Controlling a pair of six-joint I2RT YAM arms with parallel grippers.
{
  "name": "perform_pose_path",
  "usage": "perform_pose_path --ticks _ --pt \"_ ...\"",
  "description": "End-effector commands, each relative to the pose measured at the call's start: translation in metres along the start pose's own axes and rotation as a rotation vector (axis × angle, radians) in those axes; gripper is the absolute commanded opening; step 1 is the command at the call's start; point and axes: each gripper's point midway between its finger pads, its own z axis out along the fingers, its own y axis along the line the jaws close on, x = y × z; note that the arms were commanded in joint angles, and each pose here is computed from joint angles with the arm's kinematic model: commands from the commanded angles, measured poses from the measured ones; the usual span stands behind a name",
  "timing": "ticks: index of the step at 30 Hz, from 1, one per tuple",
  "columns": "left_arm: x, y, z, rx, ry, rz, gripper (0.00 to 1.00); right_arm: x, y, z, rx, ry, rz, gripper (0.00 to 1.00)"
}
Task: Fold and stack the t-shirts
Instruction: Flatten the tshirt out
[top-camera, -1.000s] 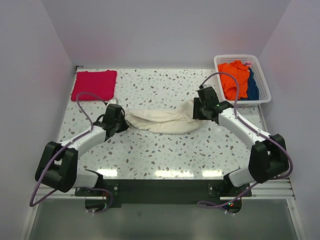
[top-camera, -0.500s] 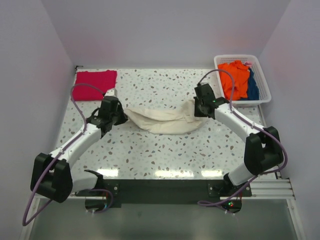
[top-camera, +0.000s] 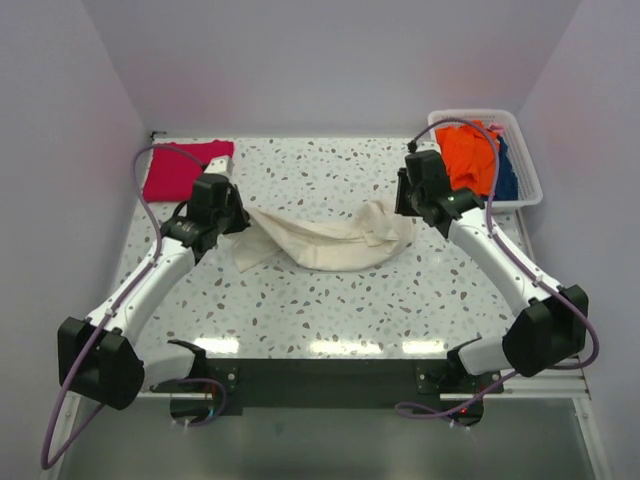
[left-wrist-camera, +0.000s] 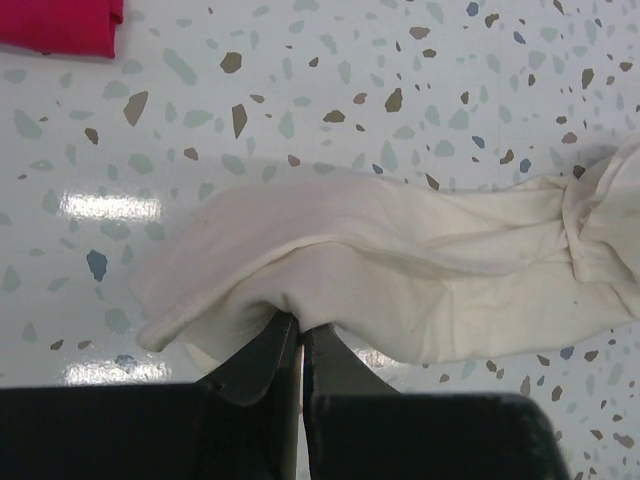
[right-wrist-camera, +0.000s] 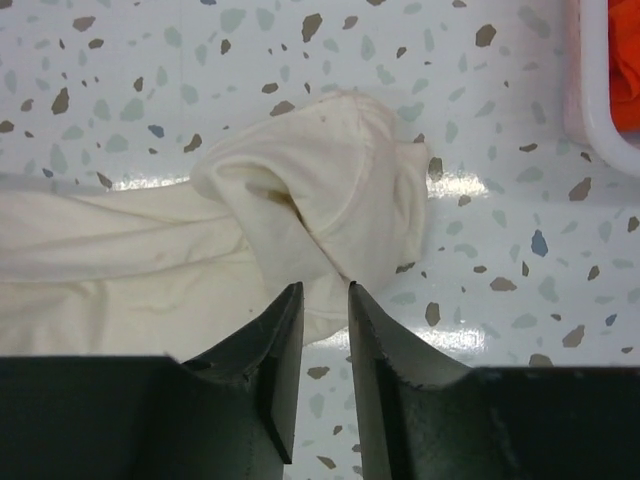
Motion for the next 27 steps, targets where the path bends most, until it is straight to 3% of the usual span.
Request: perform_pose_path --ticks 1,5,13,21,25,27 --pt "-0.021 -0.004 -0.014 0.026 -0.041 0.028 0.0 0.033 -0.002 0.011 -0.011 0.096 -0.044 0.31" --pt "-0.023 0.001 -0.015 0.029 -0.032 0.026 0.0 0.061 0.004 0.024 -0.061 0.159 -0.075 0.43" --pt "-0.021 0.004 -0.013 0.032 -0.023 0.023 0.0 0.095 0.01 0.048 -0.079 0.263 -0.11 0.4" --pt "-0.02 0.006 -0.011 0.037 -0.019 0.021 0.0 0.101 0.009 0.066 -0.044 0.278 -0.109 0.41" --pt "-0.019 0.006 -0.008 0.042 -0.013 0.023 0.0 0.096 0.011 0.07 -0.031 0.268 -0.106 0.33" --pt "-0.021 0.005 -0.008 0.044 -0.015 0.024 0.0 0.091 0.012 0.07 -0.032 0.261 -0.097 0.17"
